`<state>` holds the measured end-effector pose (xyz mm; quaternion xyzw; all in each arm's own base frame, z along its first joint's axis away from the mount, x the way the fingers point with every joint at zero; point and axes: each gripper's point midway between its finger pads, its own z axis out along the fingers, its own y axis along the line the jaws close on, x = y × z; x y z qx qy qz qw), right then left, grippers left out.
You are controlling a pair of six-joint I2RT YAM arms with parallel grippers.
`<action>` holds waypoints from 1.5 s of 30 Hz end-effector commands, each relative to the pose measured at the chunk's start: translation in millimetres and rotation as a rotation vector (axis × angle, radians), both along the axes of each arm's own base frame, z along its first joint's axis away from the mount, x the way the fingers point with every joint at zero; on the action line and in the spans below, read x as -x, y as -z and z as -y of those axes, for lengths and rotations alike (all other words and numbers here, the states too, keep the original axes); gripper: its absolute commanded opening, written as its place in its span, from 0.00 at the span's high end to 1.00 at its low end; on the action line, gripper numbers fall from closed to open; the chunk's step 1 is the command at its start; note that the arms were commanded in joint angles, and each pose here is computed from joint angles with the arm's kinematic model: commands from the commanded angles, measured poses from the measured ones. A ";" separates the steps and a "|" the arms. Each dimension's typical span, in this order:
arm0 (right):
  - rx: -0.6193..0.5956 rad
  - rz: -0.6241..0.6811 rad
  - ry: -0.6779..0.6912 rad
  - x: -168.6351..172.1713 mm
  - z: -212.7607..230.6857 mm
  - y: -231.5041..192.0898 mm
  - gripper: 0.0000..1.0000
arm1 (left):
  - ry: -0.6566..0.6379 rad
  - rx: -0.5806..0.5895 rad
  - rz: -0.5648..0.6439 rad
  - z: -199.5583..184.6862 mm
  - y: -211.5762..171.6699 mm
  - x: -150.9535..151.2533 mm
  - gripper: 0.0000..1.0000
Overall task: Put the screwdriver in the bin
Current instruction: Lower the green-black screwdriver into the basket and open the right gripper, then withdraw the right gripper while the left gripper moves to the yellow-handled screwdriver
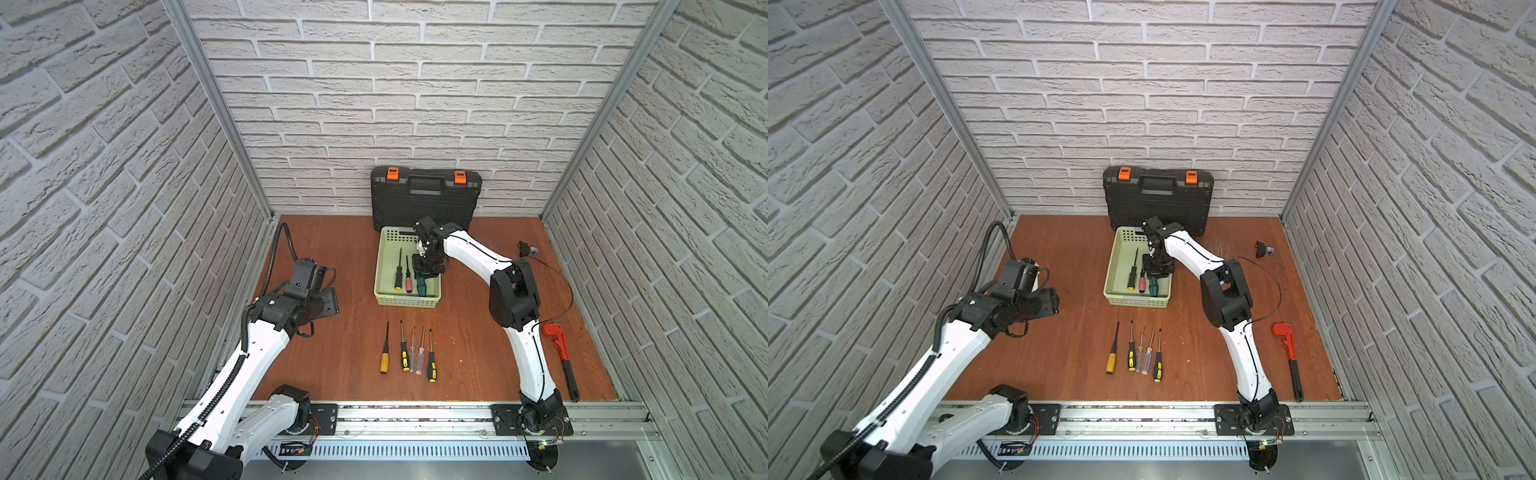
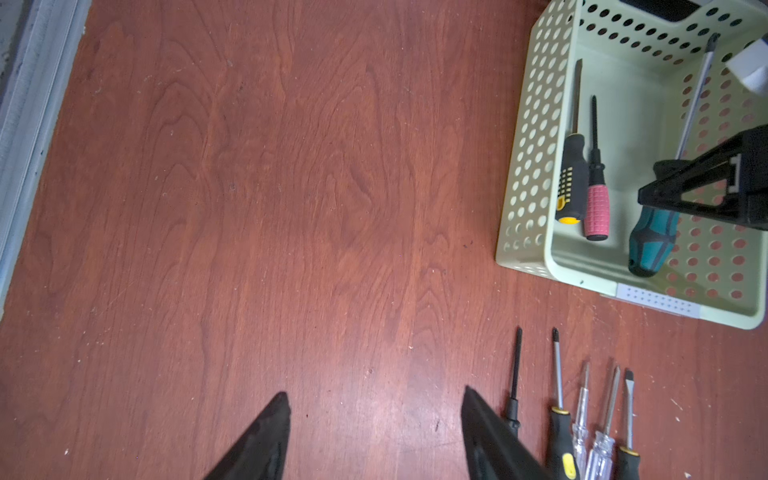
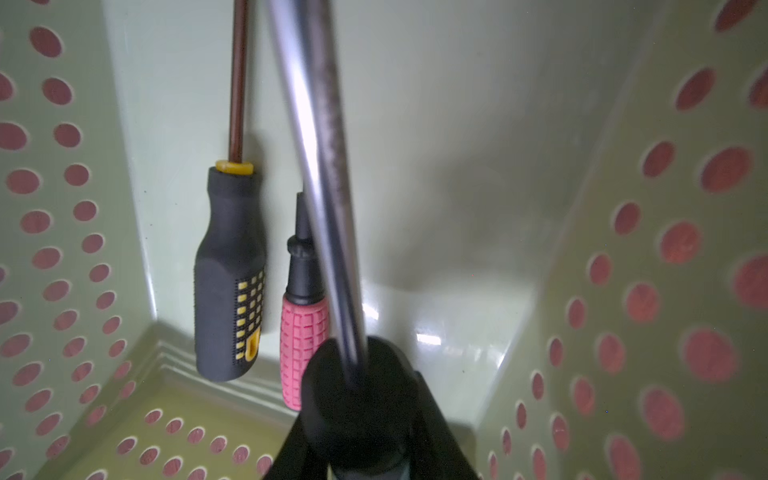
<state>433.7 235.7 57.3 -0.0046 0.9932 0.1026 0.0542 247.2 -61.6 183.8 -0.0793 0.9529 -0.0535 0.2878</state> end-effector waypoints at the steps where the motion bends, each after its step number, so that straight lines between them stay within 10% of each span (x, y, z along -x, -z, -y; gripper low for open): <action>1: -0.016 0.047 -0.001 -11.2 -9.6 -4.3 0.81 | -0.009 -0.022 0.009 -4.7 1.3 -1.6 0.34; 18: -0.053 0.118 -0.036 -19.3 -26.8 -15.8 0.61 | 0.020 0.021 -0.068 9.1 2.9 17.3 0.34; 25: -0.092 0.272 -0.075 -17.0 -31.8 -89.4 0.58 | 0.079 0.086 -0.125 32.2 13.5 31.8 0.36; 33: -0.077 0.532 -0.198 45.4 -30.9 -176.2 0.56 | 0.263 0.131 -0.227 93.2 50.1 58.3 0.40; 45: -0.111 0.497 -0.185 151.6 0.4 -129.3 0.56 | 0.387 0.090 -0.332 157.0 101.0 85.0 0.46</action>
